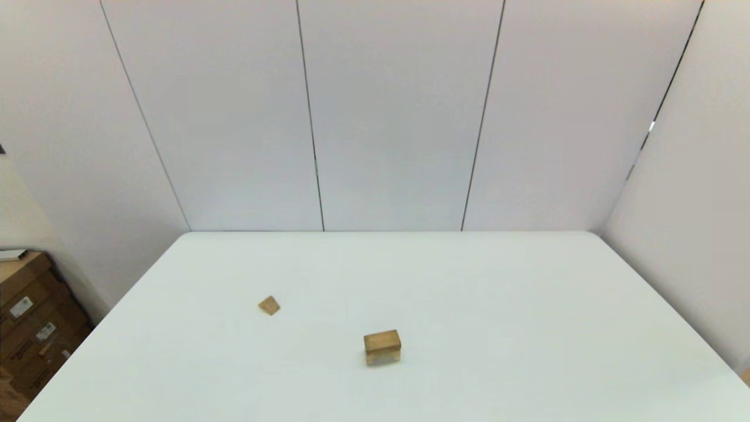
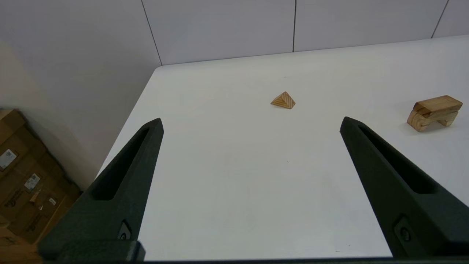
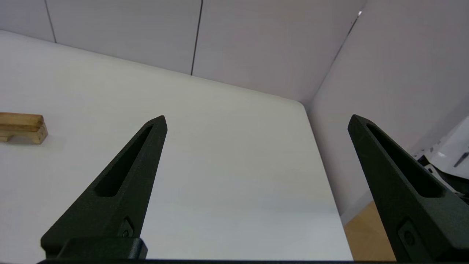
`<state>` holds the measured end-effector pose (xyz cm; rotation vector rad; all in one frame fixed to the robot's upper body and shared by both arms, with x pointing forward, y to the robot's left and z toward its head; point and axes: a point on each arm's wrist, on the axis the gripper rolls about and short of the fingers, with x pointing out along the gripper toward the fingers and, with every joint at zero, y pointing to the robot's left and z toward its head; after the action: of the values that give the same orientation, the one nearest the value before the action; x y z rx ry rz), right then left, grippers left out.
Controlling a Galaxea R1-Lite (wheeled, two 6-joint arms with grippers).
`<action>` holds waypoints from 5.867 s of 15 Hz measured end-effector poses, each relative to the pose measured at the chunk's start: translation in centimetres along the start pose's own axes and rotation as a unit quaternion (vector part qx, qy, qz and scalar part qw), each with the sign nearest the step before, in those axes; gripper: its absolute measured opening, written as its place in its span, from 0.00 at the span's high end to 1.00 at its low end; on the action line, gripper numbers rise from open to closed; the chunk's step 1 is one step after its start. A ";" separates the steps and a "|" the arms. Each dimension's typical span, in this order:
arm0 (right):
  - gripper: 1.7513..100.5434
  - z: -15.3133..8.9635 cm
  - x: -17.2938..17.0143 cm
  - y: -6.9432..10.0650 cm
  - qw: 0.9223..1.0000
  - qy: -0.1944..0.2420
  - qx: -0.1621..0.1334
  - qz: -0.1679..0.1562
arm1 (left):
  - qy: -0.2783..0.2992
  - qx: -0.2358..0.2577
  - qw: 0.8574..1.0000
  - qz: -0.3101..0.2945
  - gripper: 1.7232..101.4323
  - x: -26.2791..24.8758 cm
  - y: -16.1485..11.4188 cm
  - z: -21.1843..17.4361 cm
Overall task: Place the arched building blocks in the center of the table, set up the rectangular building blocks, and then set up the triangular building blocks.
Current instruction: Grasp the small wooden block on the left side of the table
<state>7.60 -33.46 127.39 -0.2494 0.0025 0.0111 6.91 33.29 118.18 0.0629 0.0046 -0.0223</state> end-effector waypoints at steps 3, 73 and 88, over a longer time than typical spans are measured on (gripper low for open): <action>0.03 -0.9 -0.1 0.2 1.000 0.005 0.000 0.003 | 0.000 0.000 1.000 0.000 0.04 0.0 0.0 0.0; 0.03 -8.9 -0.6 2.1 0.993 -0.003 0.122 -0.002 | 0.358 -0.034 0.932 -0.042 0.04 23.8 1.1 11.0; 0.03 -8.9 -0.6 2.1 0.993 -0.003 0.121 -0.002 | 0.488 0.015 0.867 -0.102 0.04 38.4 -2.3 1.0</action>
<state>6.92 -33.63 118.28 -0.0058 -0.0024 0.0072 45.21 30.04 118.81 0.0992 1.0341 -0.2008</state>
